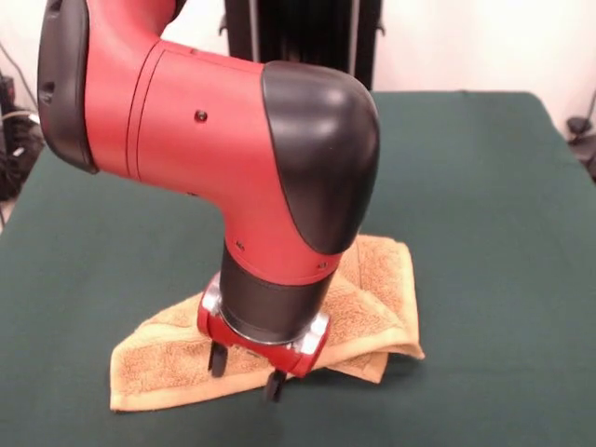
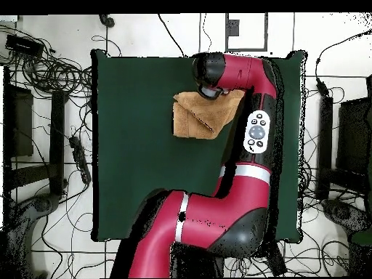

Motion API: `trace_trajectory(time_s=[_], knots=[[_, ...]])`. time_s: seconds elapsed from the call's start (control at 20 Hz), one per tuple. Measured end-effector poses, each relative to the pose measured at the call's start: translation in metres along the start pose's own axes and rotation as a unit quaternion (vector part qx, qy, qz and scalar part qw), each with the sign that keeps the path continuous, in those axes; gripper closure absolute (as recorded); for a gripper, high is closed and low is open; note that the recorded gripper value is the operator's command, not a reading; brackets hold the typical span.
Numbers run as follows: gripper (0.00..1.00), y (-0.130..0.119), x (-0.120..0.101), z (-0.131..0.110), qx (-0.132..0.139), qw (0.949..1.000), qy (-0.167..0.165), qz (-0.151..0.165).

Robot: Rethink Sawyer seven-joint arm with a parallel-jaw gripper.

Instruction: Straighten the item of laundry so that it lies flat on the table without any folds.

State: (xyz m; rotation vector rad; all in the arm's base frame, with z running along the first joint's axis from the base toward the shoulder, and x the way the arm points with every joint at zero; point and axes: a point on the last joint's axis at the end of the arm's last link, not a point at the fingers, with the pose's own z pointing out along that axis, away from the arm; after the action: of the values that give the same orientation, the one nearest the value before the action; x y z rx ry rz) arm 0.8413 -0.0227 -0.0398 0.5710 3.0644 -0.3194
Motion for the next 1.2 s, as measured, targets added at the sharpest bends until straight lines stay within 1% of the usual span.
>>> trace_trajectory(time_s=[0.1, 0.15, 0.35, 0.4, 0.5, 0.65, 1.2], knots=[[0.00, 0.002, -0.003, 0.003, -0.003, 0.9999, -0.010, -0.001], [0.00, 0.005, -0.003, 0.010, -0.004, 0.9999, -0.016, -0.003], [0.00, 0.007, -0.007, 0.010, -0.006, 0.9996, -0.026, -0.004], [1.00, 0.008, -0.008, 0.009, -0.006, 0.9996, -0.029, -0.004], [1.00, 0.009, -0.008, 0.014, -0.007, 0.9994, -0.032, -0.005], [1.00, 0.011, -0.010, 0.013, -0.008, 0.9992, -0.039, -0.006], [1.00, 0.011, -0.011, 0.014, -0.008, 0.9991, -0.041, -0.006]])
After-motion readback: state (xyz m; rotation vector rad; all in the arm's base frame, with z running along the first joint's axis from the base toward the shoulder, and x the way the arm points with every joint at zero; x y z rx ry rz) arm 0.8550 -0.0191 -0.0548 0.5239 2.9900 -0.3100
